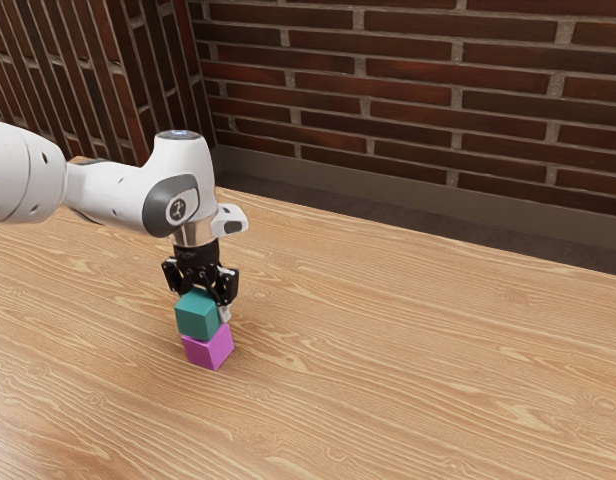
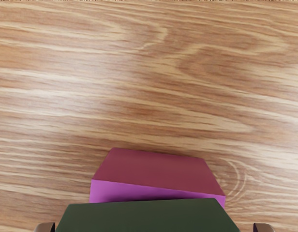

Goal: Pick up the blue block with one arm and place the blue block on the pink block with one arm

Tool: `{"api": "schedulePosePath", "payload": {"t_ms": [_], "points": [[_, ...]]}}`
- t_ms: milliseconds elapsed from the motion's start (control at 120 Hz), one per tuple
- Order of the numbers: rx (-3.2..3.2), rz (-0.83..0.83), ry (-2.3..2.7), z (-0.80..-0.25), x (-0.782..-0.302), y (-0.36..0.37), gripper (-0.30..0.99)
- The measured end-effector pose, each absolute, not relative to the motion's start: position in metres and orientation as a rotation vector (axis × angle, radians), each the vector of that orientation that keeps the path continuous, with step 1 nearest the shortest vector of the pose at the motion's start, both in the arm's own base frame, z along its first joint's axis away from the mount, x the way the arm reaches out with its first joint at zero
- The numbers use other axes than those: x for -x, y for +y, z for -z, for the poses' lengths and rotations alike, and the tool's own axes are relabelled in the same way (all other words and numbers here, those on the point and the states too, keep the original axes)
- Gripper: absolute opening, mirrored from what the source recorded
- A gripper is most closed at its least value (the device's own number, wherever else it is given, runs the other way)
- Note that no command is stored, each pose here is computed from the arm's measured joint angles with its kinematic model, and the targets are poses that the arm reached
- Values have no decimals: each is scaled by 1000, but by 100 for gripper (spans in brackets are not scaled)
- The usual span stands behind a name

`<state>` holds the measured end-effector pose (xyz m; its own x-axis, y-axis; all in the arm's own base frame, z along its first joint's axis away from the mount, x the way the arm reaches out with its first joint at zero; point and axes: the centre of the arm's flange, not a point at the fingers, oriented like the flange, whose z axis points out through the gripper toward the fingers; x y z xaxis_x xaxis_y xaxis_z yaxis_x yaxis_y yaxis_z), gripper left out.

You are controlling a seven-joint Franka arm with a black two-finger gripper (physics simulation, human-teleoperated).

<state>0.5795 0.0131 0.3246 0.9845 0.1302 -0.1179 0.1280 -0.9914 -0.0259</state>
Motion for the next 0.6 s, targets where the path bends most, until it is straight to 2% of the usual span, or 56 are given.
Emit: {"api": "schedulePosePath", "payload": {"t_ms": [83, 133, 400, 483, 600], "points": [[3110, -188, -205, -324, -578, 13, 37], [3112, -189, -203, -324, -578, 11, 45], [3123, -161, -179, -340, -579, 5, 60], [3121, -53, -168, -400, -586, 10, 63], [3096, 223, -78, -567, -606, -5, 66]]}}
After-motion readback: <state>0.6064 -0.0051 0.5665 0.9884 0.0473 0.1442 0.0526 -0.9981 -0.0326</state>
